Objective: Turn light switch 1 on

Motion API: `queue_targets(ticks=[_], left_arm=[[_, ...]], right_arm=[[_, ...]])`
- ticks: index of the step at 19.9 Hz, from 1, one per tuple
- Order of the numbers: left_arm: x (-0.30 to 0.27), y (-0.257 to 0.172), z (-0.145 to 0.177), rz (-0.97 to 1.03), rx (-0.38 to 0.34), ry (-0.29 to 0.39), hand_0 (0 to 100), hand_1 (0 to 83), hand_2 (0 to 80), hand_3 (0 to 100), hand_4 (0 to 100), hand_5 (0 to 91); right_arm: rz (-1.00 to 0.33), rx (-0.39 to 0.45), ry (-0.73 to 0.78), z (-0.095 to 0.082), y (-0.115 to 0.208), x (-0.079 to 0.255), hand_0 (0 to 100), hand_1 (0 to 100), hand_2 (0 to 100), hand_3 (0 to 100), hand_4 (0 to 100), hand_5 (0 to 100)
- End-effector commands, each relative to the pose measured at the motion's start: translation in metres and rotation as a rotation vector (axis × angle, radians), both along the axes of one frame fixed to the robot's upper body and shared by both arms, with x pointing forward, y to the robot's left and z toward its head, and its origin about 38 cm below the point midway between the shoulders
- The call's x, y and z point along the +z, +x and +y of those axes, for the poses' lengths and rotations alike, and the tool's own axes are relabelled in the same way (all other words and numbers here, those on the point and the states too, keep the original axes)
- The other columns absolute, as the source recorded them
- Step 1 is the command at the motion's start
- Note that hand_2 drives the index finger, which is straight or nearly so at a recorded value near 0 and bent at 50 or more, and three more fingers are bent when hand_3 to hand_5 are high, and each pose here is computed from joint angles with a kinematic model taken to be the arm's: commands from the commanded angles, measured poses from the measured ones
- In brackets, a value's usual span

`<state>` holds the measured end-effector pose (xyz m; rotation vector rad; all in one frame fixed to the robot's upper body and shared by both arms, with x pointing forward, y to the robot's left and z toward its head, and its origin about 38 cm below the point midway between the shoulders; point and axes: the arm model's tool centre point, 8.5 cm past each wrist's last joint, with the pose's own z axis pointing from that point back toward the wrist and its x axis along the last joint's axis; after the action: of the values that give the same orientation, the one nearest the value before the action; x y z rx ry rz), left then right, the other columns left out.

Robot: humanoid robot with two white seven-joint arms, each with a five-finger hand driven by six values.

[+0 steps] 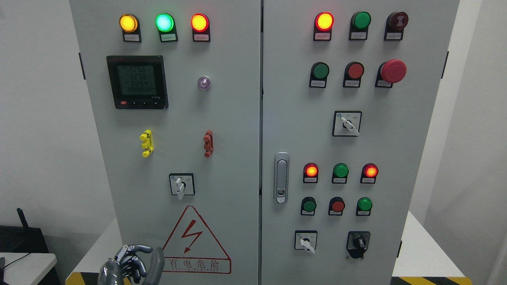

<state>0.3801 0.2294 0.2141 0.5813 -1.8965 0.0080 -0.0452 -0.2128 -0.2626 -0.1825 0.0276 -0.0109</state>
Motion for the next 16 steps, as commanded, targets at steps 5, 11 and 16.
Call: queue_targets(ticks=[5,11,16], left_arm=[[0.023,0.026,-0.040,0.011,-0.085,-0.085,26,49.6,53.4,99,100,87.6],[0.041,0.043,-0.041,0.009,-0.043,-0.100,25,50.4,51.3,99,100,87.9],[0.041,0.045,-0.037,0.023,0.010,-0.114,25,52.8,46.9,99,100,87.8]], right_arm=[[0.000,0.027,0.004,0.001,0.001,0.000,12,39,0,0,0,0],[0.000,0.028,0.002,0.000,0.001,0.000,12,39,0,0,0,0],[0.001,0.027,0.002,0.000,0.000,0.000,12,39,0,0,0,0]])
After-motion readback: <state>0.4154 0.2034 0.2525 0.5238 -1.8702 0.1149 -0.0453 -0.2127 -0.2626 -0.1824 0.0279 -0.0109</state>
